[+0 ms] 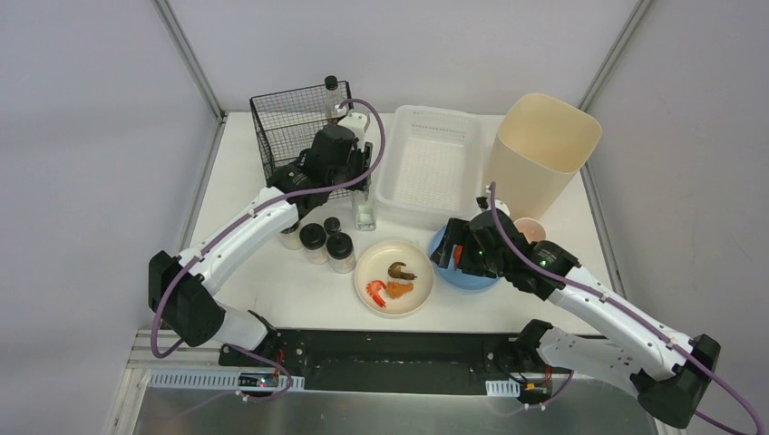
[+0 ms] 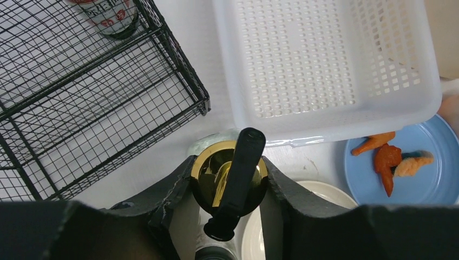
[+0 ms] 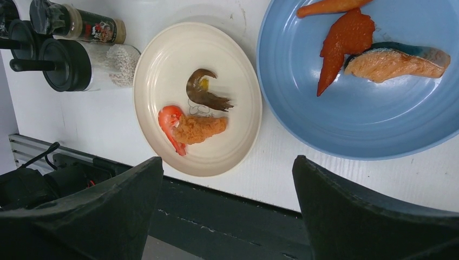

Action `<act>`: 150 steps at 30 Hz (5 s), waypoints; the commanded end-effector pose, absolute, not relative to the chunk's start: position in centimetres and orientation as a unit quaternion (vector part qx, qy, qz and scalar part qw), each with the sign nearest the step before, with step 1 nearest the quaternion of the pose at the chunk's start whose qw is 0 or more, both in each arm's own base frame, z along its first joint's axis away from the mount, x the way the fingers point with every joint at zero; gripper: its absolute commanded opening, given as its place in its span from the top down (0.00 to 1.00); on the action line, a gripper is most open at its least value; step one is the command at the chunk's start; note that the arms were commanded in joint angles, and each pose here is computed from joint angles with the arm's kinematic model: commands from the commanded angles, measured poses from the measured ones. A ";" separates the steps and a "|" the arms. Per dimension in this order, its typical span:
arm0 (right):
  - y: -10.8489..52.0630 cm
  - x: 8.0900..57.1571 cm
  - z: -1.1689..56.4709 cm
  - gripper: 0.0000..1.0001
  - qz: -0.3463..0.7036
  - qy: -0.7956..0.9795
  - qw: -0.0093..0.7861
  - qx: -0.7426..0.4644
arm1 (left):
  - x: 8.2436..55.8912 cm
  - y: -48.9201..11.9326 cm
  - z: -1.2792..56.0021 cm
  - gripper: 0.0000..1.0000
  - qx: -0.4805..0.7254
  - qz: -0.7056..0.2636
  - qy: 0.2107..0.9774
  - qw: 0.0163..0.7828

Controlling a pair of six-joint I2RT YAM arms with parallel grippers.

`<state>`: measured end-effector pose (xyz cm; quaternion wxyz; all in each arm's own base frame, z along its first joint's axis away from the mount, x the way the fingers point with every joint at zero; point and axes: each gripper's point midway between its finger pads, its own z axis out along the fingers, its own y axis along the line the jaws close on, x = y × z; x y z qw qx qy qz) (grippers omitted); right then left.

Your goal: Clear the kitchen counter

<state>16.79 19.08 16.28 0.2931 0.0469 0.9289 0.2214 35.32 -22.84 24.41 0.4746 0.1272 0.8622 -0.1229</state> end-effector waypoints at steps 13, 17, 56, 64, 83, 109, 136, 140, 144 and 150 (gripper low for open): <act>19.8 16.7 17.5 0.07 0.247 0.920 0.301 0.048 | 35.3 -22.5 32.5 1.00 0.119 -0.131 0.799 0.575; 19.7 16.8 17.5 0.07 0.247 0.920 0.302 0.048 | 34.8 -22.5 34.8 1.00 0.118 -0.142 0.787 0.589; 20.3 16.6 17.1 0.07 0.259 0.918 0.298 0.041 | 41.4 -14.2 49.4 1.00 0.064 -0.058 0.728 0.680; 20.5 16.5 16.8 0.07 0.263 0.918 0.294 0.038 | 44.1 -12.2 50.3 1.00 0.066 -0.037 0.720 0.690; 20.3 16.0 16.2 0.07 0.269 0.918 0.290 0.043 | 48.6 -10.3 54.8 1.00 0.055 -0.008 0.659 0.750; 20.6 15.7 15.2 0.07 0.284 0.915 0.279 0.062 | 54.4 -7.2 53.2 1.00 -0.006 -0.004 0.650 0.760; 20.8 15.5 15.2 0.07 0.287 0.917 0.272 0.058 | 54.7 -7.7 43.1 1.00 -0.032 -0.031 0.710 0.703; 20.9 15.6 15.2 0.07 0.287 0.917 0.272 0.057 | 54.4 -8.0 41.0 1.00 -0.032 -0.039 0.724 0.688; 21.1 15.5 15.6 0.07 0.290 0.916 0.270 0.057 | 54.2 -7.8 38.9 1.00 -0.037 -0.036 0.736 0.675; 20.9 15.3 15.5 0.08 0.289 0.917 0.268 0.063 | 54.3 -7.8 36.4 1.00 -0.040 -0.033 0.751 0.658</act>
